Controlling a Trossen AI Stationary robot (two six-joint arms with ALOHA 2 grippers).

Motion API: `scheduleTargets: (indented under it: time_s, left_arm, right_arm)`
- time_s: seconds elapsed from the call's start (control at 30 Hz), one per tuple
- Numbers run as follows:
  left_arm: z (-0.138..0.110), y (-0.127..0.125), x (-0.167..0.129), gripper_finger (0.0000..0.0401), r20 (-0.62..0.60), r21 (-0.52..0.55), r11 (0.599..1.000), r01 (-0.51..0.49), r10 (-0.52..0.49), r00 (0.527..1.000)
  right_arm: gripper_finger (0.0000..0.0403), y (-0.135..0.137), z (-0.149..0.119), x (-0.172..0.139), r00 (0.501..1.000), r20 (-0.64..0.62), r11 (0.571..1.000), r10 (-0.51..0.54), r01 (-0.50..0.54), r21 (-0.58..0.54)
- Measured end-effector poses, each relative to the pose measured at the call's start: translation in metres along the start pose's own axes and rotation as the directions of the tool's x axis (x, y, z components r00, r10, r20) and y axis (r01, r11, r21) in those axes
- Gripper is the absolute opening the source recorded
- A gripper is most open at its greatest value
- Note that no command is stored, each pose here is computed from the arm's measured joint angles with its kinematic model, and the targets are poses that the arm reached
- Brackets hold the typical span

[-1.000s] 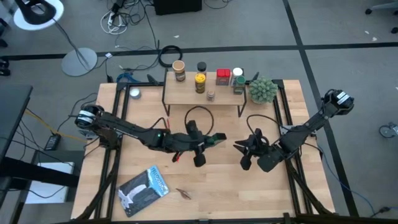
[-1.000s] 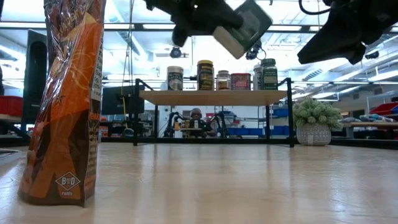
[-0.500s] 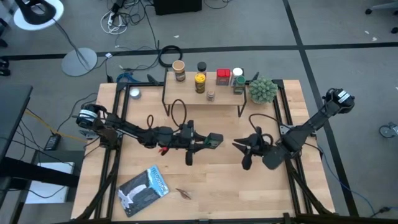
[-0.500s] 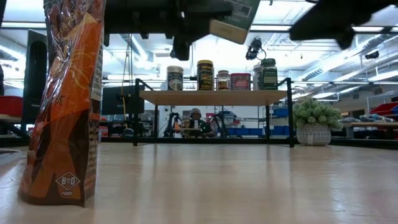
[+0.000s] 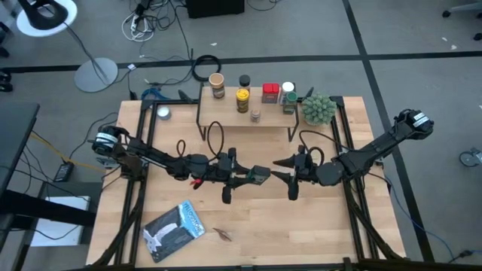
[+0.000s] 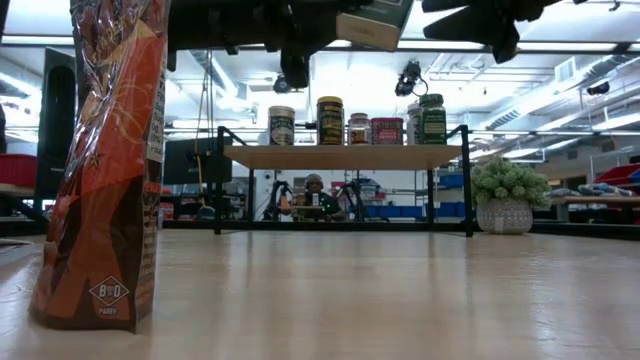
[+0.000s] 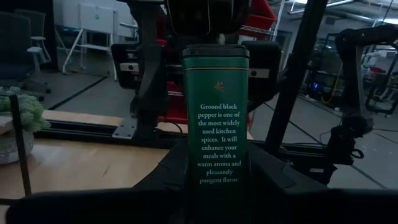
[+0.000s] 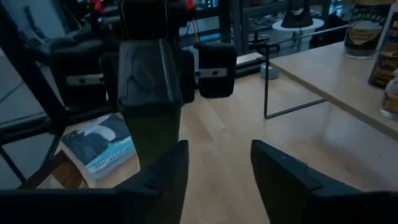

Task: Shelf spices
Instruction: Put the green seasoning can on the shelf aligned with the other red seasoning can

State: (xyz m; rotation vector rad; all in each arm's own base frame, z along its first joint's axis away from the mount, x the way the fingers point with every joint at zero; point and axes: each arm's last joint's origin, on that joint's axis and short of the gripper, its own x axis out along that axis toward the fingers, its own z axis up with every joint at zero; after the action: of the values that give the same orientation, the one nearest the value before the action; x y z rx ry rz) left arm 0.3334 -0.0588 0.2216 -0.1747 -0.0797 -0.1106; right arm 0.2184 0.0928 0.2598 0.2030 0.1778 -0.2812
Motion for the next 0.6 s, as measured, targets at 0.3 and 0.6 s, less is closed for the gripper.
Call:
scheduleTargets:
  time_s: [0.3, 0.6]
  left_arm:
    - [0.0001, -0.0009, 0.0000, 0.0099, -0.002, 0.000, 1.000, 0.016, -0.016, 1.000]
    - [-0.0009, 0.0006, 0.0000, 0.0099, -0.010, -0.031, 0.999, -0.009, 0.008, 1.000]
  right_arm:
    - [0.0256, 0.0017, 0.0081, 0.0020, 0.996, 0.046, 0.997, 0.078, -0.077, -0.025]
    - [0.0281, 0.0048, 0.0081, 0.0003, 0.988, 0.032, 0.988, 0.151, -0.150, -0.039]
